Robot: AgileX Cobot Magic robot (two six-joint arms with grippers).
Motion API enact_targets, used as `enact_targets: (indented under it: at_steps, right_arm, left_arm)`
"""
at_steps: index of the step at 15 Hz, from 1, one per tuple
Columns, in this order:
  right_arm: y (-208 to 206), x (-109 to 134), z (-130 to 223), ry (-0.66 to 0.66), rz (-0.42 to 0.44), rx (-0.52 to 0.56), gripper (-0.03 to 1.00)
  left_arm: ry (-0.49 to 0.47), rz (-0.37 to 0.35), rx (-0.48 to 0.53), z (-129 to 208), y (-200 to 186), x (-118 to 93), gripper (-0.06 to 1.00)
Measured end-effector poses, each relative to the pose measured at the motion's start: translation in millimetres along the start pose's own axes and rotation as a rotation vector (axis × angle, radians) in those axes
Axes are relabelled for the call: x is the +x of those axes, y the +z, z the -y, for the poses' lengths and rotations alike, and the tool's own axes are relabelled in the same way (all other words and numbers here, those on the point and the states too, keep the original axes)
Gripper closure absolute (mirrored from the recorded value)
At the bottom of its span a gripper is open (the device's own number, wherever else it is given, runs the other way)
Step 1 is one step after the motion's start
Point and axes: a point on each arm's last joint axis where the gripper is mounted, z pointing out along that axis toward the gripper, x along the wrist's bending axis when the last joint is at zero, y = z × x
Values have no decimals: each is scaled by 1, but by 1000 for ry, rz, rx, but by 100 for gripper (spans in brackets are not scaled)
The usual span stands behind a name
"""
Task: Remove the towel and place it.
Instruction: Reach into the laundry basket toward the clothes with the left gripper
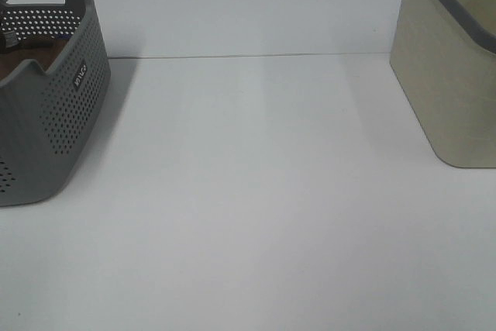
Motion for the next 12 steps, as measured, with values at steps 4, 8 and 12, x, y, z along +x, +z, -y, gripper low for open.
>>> enact_targets:
  at_steps: [4,8,12]
  right_arm:
    - [0,0,0,0,0,0,36]
    - [0,0,0,0,0,0,36]
    - [0,0,0,0,0,0,36]
  left_arm:
    - [0,0,0,0,0,0,39]
    - [0,0,0,0,0,0,39]
    - [0,0,0,0,0,0,39]
